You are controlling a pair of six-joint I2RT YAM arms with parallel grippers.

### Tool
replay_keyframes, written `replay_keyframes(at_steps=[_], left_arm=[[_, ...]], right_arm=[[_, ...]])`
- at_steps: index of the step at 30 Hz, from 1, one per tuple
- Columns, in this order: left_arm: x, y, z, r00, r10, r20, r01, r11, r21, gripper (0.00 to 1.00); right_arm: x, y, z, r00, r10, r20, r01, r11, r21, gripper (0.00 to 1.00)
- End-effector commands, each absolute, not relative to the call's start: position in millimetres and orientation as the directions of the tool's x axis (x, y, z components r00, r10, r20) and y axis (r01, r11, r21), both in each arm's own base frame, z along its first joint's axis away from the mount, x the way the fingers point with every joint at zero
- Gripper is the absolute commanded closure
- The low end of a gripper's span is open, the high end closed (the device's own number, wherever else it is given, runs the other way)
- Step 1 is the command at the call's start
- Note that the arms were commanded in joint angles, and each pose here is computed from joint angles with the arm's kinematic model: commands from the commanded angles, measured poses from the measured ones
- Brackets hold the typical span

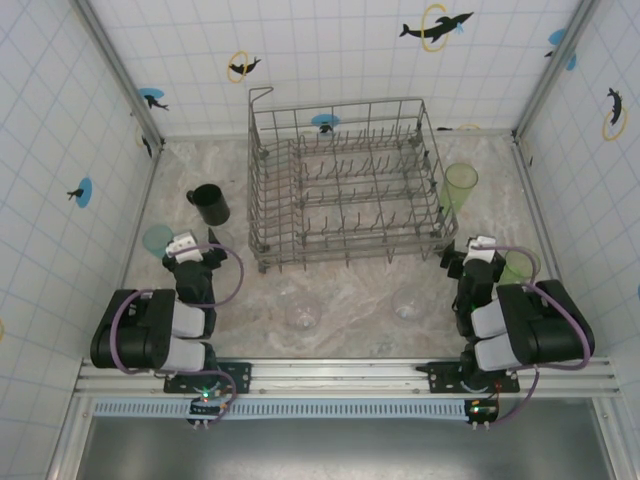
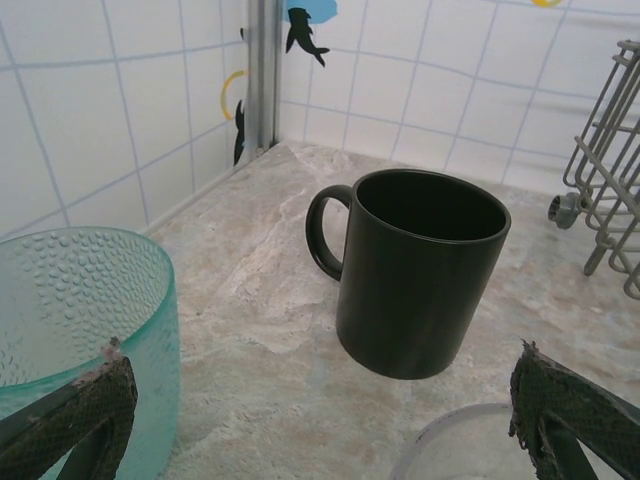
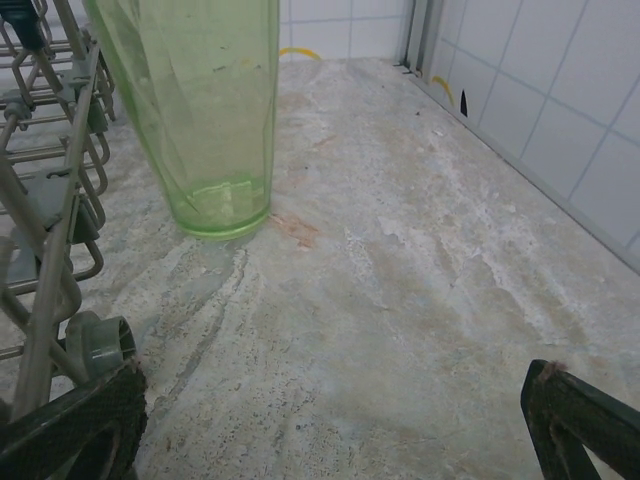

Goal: Load the cups into the dish rack

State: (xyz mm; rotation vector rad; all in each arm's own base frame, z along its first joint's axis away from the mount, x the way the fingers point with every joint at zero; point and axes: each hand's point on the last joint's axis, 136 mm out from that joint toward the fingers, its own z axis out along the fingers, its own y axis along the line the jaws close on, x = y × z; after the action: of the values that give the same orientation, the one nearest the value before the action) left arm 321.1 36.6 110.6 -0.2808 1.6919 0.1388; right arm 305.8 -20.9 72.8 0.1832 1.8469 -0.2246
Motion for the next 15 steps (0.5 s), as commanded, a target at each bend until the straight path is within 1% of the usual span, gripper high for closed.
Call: replay_keyframes(at_steps=[1,4,7,12,15], left_arm=[[315.8,37.6,77.0,-0.296,-0.027,-0.955,-0.274,0.96,0.057,0.02],[317.4,40.7,85.1,-0.287,-0.024,-0.958,-0.304,0.95,0.067,0.02],[319.9,45.1,103.5,-0.241,-0.028,-0.97,-0.34,0.939,0.057,0.03],[335.1,48.0,138.3,-0.203,-0.046,-0.978,-0.369,0.929,0.032,0.02],[341.6,43.6,150.2,-0.199,-0.05,-0.979,-0.347,0.937,0.023,0.02]], right_arm=[[306.1,-10.6,76.8,-0.297,-0.059,-0.953,0.202,0.972,-0.123,0.0],[307.7,-7.2,84.9,-0.287,-0.074,-0.955,0.201,0.97,-0.136,0.0],[314.3,0.2,95.3,-0.279,-0.037,-0.96,0.183,0.979,-0.091,0.0],[334.9,9.2,115.5,-0.333,0.067,-0.94,0.194,0.981,0.002,0.0],[339.6,8.1,123.5,-0.375,0.082,-0.923,0.218,0.976,-0.001,0.0]])
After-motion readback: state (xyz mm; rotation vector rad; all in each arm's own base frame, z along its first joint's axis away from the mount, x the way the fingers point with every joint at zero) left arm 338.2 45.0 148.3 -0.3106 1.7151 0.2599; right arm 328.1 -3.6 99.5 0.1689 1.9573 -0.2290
